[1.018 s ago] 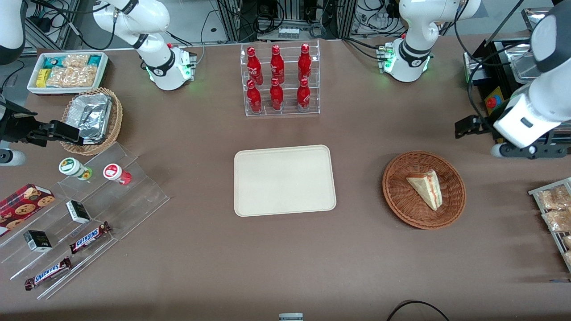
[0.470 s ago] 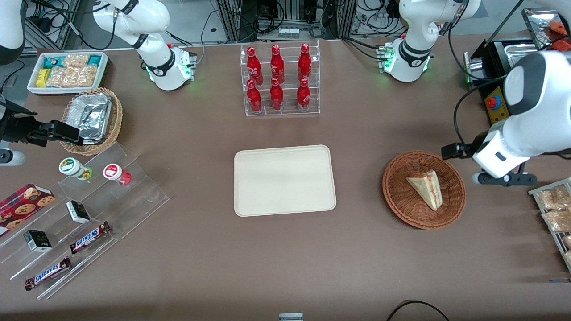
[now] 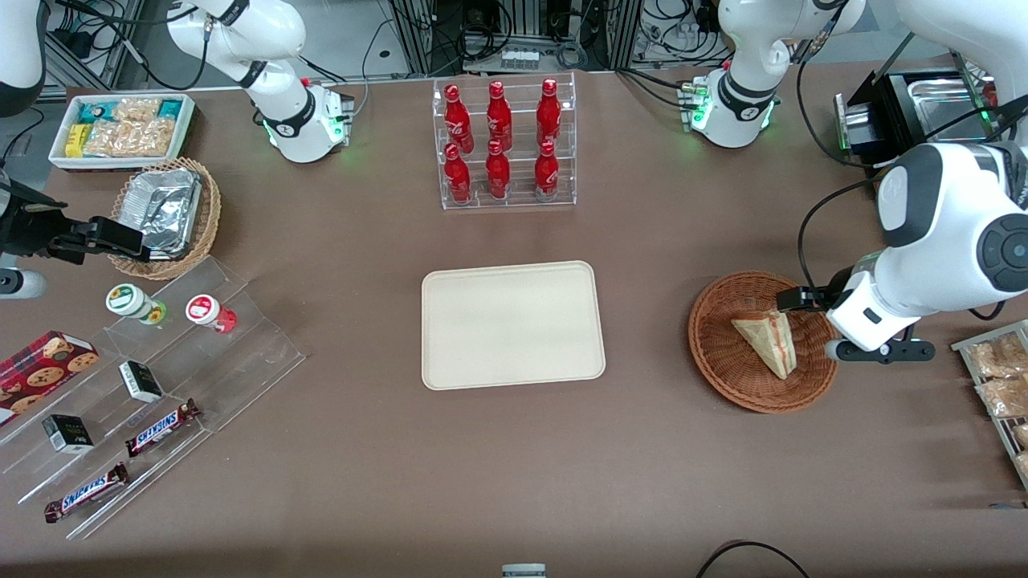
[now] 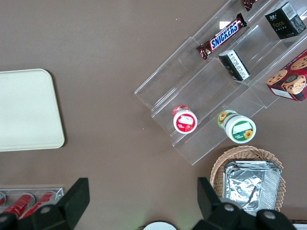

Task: Place sandwich from basket to tray
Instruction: 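Move the open left gripper over the wrapped sandwich in the wicker basket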

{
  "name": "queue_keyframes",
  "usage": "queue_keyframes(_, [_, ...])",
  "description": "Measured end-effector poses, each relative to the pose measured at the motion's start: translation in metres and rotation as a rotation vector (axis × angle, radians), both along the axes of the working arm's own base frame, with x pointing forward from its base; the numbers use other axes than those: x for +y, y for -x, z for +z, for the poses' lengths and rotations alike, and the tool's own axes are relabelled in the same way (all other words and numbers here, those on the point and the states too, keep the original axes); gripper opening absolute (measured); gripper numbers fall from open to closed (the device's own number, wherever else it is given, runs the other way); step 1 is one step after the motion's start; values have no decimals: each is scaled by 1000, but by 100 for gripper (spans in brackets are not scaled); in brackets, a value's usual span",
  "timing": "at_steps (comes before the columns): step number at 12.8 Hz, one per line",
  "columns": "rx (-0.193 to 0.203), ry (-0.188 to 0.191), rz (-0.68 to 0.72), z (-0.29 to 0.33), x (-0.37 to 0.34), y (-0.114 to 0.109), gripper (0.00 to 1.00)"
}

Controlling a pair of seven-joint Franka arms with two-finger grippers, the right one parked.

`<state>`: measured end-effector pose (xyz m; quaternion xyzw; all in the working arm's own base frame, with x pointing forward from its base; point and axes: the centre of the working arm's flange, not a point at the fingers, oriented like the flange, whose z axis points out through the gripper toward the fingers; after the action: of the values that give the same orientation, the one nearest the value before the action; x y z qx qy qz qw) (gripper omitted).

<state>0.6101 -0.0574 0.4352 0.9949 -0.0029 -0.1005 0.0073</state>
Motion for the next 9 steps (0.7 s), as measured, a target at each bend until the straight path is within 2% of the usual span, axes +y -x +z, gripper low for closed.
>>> queue_keyframes(4, [-19,-22,123,-26,1,2,100])
queue_keyframes(9, [-82,-23,180,-59,3,19,100])
